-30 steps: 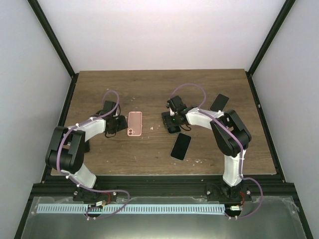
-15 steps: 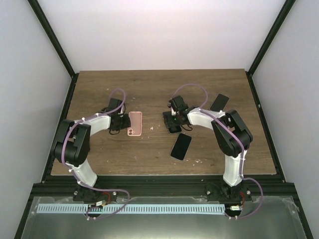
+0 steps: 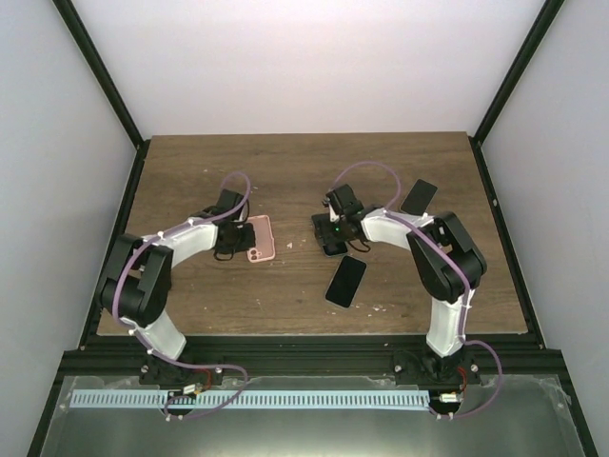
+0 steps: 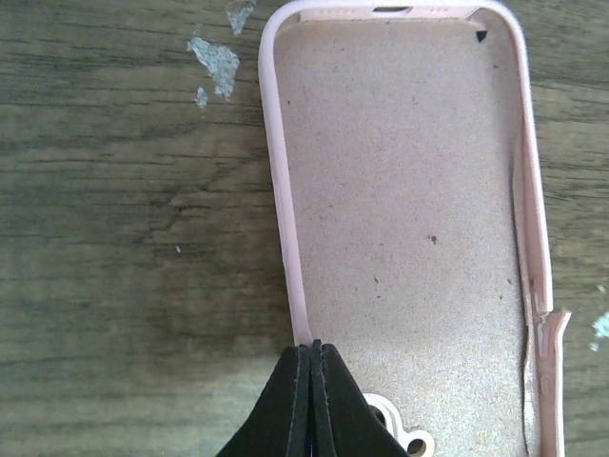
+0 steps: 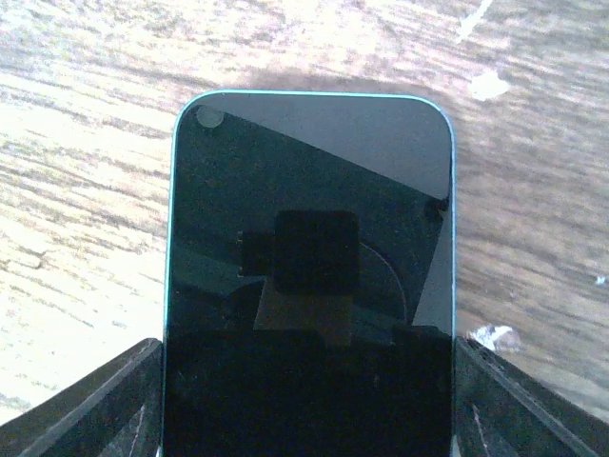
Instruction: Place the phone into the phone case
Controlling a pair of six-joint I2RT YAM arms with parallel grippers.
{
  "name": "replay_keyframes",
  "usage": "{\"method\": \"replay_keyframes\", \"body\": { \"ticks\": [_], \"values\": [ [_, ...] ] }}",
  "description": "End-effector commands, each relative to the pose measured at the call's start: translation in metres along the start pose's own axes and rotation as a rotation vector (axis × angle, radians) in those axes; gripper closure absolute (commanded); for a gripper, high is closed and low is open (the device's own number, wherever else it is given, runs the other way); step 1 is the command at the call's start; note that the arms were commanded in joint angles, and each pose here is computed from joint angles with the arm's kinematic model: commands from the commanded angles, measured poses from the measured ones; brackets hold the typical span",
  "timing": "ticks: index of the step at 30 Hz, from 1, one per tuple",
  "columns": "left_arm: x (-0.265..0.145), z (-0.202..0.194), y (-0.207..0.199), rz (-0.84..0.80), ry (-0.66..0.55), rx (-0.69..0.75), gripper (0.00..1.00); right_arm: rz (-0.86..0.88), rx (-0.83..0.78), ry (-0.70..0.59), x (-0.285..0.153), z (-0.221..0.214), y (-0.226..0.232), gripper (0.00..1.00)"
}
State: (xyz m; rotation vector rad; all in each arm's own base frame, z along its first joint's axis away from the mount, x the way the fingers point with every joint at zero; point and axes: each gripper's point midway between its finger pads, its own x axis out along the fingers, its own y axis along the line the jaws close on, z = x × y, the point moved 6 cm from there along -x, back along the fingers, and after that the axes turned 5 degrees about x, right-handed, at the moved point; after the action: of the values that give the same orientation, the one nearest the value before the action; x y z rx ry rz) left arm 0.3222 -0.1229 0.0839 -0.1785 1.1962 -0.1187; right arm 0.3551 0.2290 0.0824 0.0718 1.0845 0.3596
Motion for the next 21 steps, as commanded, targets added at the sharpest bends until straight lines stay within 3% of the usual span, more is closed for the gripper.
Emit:
{"method": "replay_keyframes", "body": {
  "ticks": [1, 12, 21],
  "values": [
    [-0.017, 0.001, -0.009, -0.031, -0.021, 0.02, 1.0, 0.012, 0.028, 0.002, -0.012, -0.006, -0.003, 0.27],
    [-0.034, -0.018, -0.023, -0.1, -0.028, 0.0, 1.0, 0.03, 0.055, -0.019, -0.036, -0.011, -0.003, 0.28],
    [-0.037, -0.064, -0.073, -0.191, 0.022, 0.035, 1.0, 0.149, 0.133, -0.011, -0.076, -0.019, 0.012, 0.28]
  ]
}}
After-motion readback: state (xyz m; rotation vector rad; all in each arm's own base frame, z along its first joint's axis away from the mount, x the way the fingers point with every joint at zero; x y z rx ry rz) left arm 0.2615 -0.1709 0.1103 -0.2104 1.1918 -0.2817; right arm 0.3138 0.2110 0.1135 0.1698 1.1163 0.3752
